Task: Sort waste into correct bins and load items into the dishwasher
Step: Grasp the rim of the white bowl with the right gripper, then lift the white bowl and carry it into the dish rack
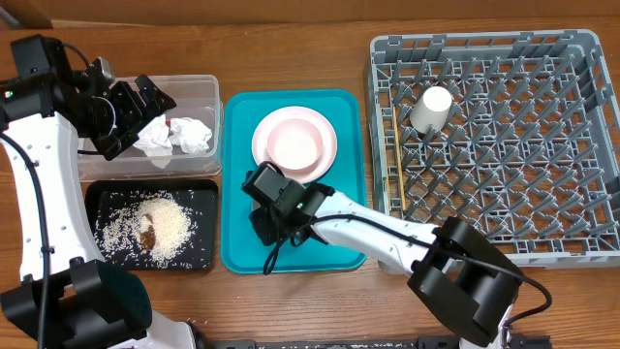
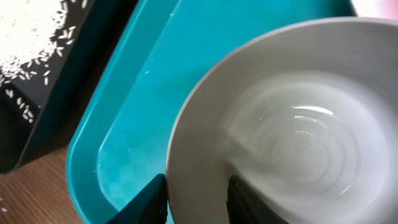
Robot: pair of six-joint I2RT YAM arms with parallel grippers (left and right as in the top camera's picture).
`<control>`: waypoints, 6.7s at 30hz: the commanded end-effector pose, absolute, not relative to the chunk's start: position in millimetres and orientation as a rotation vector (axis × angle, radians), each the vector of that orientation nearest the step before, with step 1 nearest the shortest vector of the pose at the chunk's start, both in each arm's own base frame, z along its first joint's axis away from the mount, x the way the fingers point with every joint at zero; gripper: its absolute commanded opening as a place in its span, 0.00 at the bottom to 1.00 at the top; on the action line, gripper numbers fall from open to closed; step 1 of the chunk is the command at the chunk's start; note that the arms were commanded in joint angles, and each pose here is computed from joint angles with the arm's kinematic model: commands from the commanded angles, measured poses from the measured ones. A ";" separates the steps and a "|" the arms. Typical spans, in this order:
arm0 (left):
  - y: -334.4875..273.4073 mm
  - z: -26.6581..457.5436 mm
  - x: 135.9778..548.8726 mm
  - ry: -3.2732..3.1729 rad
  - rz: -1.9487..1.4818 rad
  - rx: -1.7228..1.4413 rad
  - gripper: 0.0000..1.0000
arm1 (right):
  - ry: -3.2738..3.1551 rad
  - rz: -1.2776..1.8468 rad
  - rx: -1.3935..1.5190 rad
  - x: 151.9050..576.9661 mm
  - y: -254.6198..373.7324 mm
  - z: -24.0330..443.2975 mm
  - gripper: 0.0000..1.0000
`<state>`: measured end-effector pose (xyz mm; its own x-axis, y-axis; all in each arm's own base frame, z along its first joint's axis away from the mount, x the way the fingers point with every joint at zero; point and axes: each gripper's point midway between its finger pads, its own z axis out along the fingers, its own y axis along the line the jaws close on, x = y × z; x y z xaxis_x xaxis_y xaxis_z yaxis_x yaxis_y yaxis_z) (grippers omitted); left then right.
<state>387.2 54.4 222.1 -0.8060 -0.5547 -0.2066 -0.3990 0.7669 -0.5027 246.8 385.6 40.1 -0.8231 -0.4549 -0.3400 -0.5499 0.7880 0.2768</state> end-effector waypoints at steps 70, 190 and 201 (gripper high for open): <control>54.6 227.4 391.1 2.605 -0.626 -0.735 1.00 | 2.686 0.201 -0.453 293.0 337.1 67.6 0.24; 54.3 227.2 391.1 2.606 -0.626 -0.734 1.00 | 2.149 1.578 -0.154 335.7 106.9 281.1 0.04; 54.3 227.2 391.1 2.606 -0.626 -0.734 1.00 | 2.157 1.690 0.004 363.0 82.9 212.7 0.04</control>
